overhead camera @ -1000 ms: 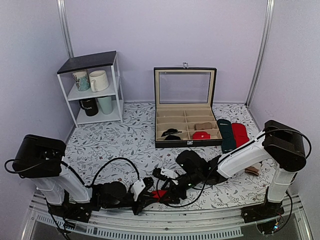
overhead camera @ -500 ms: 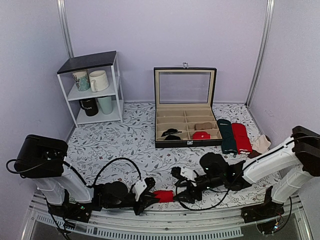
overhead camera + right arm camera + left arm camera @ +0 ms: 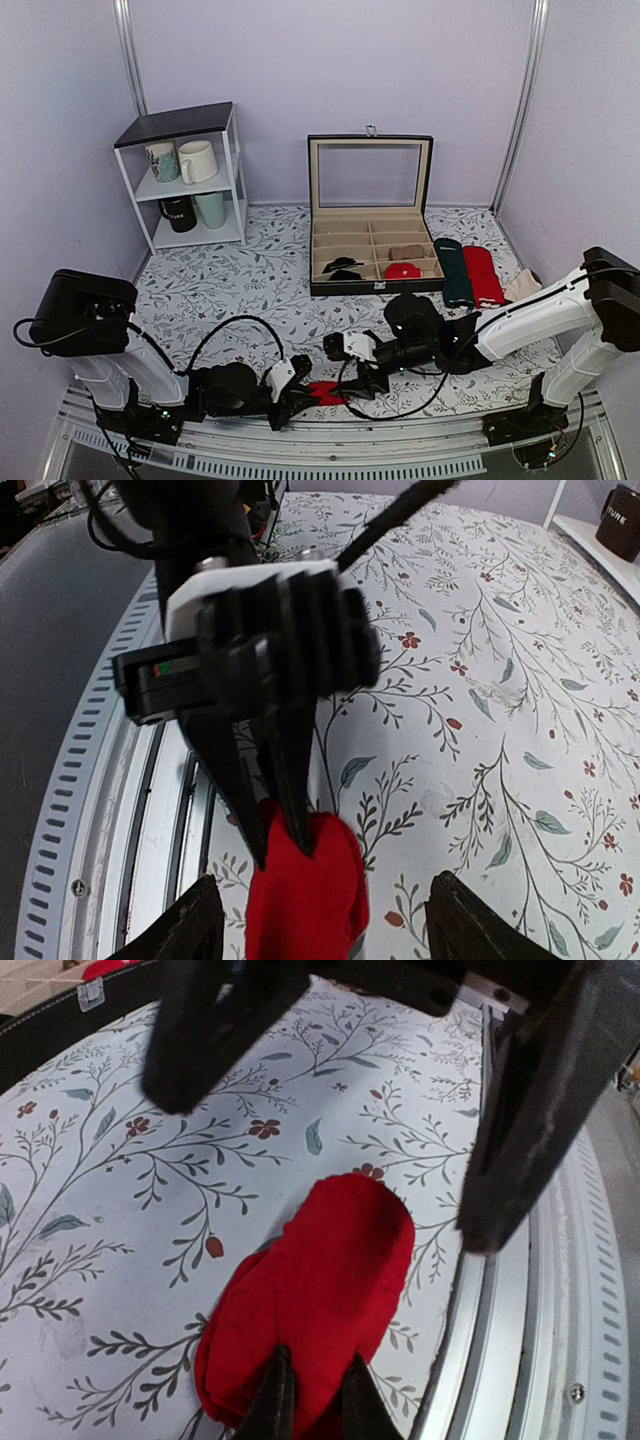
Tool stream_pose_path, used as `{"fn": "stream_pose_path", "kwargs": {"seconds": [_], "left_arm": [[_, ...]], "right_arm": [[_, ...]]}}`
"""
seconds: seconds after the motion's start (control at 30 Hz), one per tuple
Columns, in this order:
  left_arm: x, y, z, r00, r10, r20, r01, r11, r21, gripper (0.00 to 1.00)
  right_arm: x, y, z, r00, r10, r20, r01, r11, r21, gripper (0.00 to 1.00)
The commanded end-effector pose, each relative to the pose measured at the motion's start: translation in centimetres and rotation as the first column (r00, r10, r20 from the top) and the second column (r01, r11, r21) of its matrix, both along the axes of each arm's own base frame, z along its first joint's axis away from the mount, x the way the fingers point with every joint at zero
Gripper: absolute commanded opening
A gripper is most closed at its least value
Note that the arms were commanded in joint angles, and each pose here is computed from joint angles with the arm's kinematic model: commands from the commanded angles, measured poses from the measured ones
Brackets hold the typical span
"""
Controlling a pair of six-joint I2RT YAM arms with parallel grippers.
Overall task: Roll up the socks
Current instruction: Roll the sock at the center of the board, then pick up the sock from the center of the board.
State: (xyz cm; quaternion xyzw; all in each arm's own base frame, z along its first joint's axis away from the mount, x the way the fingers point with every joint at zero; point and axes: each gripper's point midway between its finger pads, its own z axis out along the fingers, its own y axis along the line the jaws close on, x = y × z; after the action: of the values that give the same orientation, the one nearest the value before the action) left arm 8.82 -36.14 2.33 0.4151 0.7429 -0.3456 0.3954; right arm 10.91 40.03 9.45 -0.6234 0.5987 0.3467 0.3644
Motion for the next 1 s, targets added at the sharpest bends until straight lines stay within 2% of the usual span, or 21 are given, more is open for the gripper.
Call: {"fn": "stream_pose_path", "kwargs": {"seconds": [0.0, 0.2, 0.63, 0.87, 0.97], "left_arm": [[-2.1, 6.2, -8.6, 0.992, -0.022, -0.125, 0.066, 0.932, 0.356, 0.01], [-2.1, 6.3, -8.6, 0.992, -0.018, -0.126, 0.062, 0.933, 0.356, 0.01], [-2.2, 6.2, -8.7, 0.992, -0.023, -0.126, 0.068, 0.931, 0.358, 0.01], [-2.2, 6.2, -8.7, 0.992, -0.022, -0.128, 0.067, 0.931, 0.359, 0.01], [-2.2, 6.1, -8.7, 0.991, -0.026, -0.128, 0.07, 0.931, 0.358, 0.01]], "right_arm": [[0.1, 0.7, -2.3, 0.991, 0.02, -0.134, -0.038, 0.99, -0.134, 0.7], [-2.0, 0.6, -4.0, 0.962, 0.075, -0.264, -0.119, 0.981, -0.154, 0.72], [-0.7, 0.3, -7.3, 0.941, -0.067, -0.331, -0.026, 0.962, -0.27, 0.74], [-1.8, 0.1, -8.0, 0.918, -0.051, -0.392, -0.066, 0.958, -0.28, 0.66], [-2.0, 0.1, -8.0, 0.91, -0.053, -0.411, -0.072, 0.956, -0.283, 0.6]]}}
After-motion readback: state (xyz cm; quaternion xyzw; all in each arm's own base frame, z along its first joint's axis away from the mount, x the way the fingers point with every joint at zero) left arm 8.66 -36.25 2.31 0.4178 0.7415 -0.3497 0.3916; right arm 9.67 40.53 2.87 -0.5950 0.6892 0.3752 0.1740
